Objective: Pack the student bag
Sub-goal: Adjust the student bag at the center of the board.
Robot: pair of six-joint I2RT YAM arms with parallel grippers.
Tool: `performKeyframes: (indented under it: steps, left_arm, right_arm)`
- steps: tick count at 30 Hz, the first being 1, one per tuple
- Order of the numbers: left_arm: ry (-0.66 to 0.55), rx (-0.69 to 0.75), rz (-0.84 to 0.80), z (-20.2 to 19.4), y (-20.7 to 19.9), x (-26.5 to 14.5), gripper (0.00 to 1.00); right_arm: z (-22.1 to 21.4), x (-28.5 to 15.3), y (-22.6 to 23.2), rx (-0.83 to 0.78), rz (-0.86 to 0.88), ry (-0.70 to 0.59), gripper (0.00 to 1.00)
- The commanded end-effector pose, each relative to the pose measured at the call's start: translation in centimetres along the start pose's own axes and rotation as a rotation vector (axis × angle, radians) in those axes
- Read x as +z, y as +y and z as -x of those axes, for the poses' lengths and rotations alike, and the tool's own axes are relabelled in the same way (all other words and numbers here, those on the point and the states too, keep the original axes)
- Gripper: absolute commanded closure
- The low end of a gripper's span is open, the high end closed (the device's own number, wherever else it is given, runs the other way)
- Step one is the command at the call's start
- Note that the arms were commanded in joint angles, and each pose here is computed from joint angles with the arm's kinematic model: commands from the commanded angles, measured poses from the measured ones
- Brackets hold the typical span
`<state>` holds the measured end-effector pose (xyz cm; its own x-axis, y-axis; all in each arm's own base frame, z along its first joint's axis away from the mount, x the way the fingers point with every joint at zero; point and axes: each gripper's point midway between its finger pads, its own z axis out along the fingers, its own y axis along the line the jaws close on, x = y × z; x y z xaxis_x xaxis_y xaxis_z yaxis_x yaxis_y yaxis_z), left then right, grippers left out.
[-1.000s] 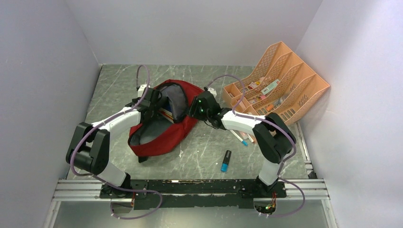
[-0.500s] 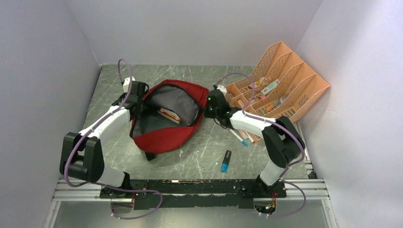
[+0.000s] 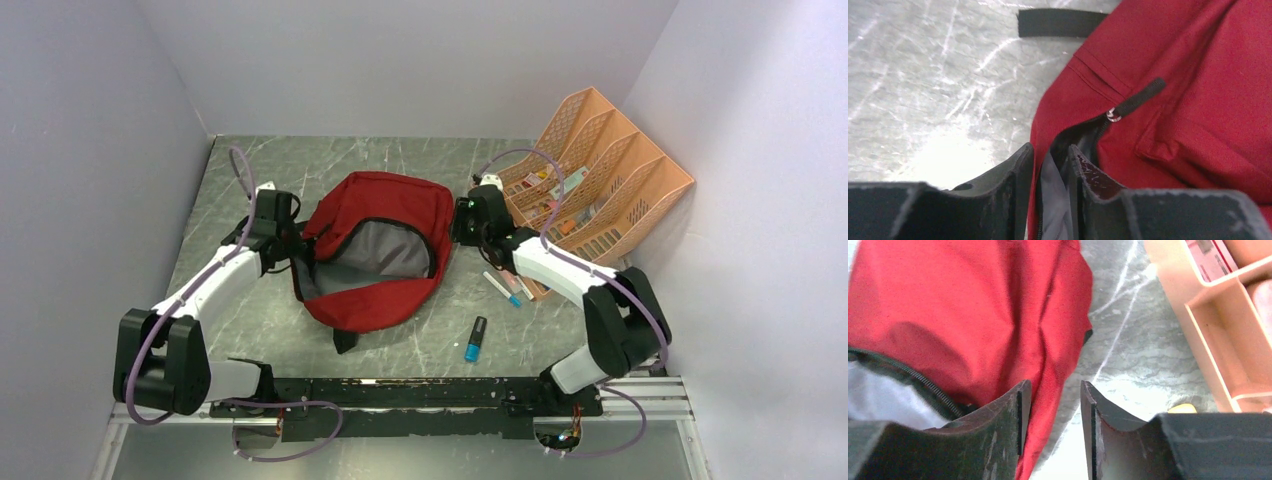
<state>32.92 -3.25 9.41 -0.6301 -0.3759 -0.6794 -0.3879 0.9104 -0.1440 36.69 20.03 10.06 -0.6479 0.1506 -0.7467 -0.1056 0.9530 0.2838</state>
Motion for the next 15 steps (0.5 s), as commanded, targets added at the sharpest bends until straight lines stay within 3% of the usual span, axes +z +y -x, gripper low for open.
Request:
performKeyframes:
  steps: [1, 4, 6, 8, 12, 15]
  left_arm:
    - [0.028, -0.033, -0.138, -0.4, -2.0, -1.1, 0.59]
    - [0.044, -0.049, -0.171, -0.9, -2.2, -2.1, 0.43]
    - [0.048, -0.059, -0.191, -1.2, -2.2, -2.9, 0.39]
    - [0.067, -0.072, -0.208, -1.7, -2.2, -3.4, 0.38]
    - [0.116, -0.112, -0.197, -3.5, -1.4, -4.4, 0.4]
    - [0.144, -0.174, -0.192, -5.0, -0.8, -5.3, 0.39]
  right_arm:
    - [3.7, -2.9, 2.3, -0.07, 0.134, -0.114, 0.54]
    - [5.9, -5.0, 4.2, -0.123, 0.233, -0.183, 0.54]
    - [5.8, -6.4, 6.4, -0.217, 0.371, -0.188, 0.54]
    - [4.9, -8.1, 8.9, -0.325, 0.551, -0.174, 0.54]
    - [3.4, -9.9, 12.1, -0.347, 0.727, -0.11, 0.54]
    - [1.0, -11.2, 14.7, -0.479, 0.878, -0.074, 0.54]
